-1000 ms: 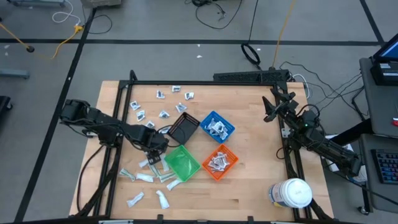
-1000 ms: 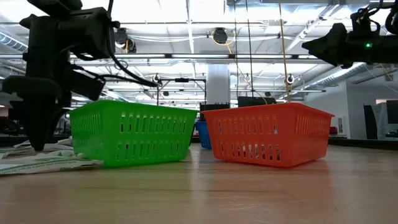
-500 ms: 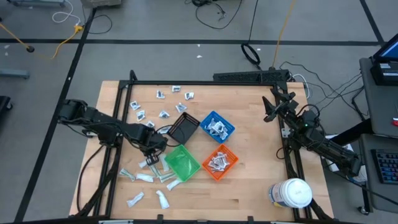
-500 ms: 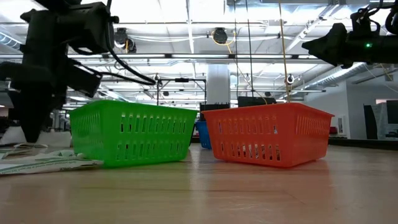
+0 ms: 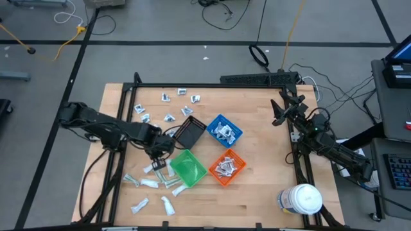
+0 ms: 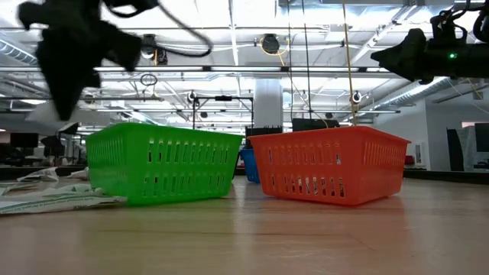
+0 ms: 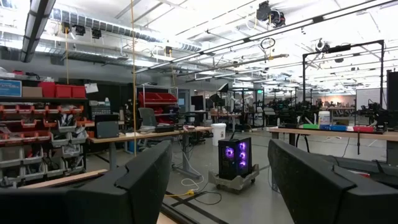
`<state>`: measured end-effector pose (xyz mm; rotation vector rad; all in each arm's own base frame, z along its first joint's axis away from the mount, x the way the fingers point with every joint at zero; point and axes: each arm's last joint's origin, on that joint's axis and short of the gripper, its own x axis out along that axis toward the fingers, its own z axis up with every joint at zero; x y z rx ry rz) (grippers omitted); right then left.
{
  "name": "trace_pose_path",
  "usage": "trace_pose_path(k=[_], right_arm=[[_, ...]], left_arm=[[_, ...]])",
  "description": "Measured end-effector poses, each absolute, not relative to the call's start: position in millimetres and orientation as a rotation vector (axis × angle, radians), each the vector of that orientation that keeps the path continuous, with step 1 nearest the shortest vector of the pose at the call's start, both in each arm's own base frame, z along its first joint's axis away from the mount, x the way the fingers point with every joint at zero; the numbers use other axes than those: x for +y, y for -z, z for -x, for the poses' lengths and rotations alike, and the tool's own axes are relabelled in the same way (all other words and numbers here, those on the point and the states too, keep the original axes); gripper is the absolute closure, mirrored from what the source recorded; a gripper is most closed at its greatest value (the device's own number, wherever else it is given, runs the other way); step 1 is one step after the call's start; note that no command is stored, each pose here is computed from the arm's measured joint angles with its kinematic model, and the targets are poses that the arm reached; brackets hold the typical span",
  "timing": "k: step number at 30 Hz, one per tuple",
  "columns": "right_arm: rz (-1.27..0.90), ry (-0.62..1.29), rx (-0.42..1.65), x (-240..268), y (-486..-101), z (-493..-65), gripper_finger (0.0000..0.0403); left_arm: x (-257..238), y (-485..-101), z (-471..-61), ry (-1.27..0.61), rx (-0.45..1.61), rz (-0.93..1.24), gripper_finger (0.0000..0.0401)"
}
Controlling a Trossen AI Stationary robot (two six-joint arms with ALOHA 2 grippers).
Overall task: Pick & Place First Aid Supplies
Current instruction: Put the green bandage into the green bin
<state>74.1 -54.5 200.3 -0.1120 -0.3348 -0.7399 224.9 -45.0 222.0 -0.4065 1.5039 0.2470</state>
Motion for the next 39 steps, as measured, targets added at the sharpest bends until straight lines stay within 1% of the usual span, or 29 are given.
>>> trace_pose_path(k=[5, 11, 16, 25, 31, 35, 37, 39], right_arm=[[0.112, 0.740, -0.335, -55, -200, -74, 0.0140], [0.112, 0.740, -0.334, -55, -200, -74, 0.0140], [0.112, 0.740, -0.335, -54, -200, -74, 0.0140], [0.112, 0.740, -0.335, -54, -200, -74, 0.0140], [0.112, 0.740, -0.335, -54, -200, -74, 0.0140], [0.112, 0.740, -0.336, -54, -200, -74, 0.0140], [0.112, 0.740, -0.335, -55, -200, -74, 0.0140], [0.112, 0.740, -0.335, -54, -200, -74, 0.0140]], left_arm=[[-49, -237, -255, -0.212, 1.479, 0.367, 0.0399], [-59, -239, -293, -0.174, 1.518, 0.323, 0.0400], [-69, -240, -311, -0.156, 1.520, 0.302, 0.0400], [-96, -210, -328, -0.130, 1.520, 0.264, 0.0401], [-102, -193, -335, -0.141, 1.536, 0.234, 0.0399], [-102, -193, -335, -0.148, 1.531, 0.238, 0.0381], [-101, -193, -335, -0.177, 1.519, 0.225, 0.0363], [-101, -193, -335, -0.181, 1.516, 0.217, 0.0335]])
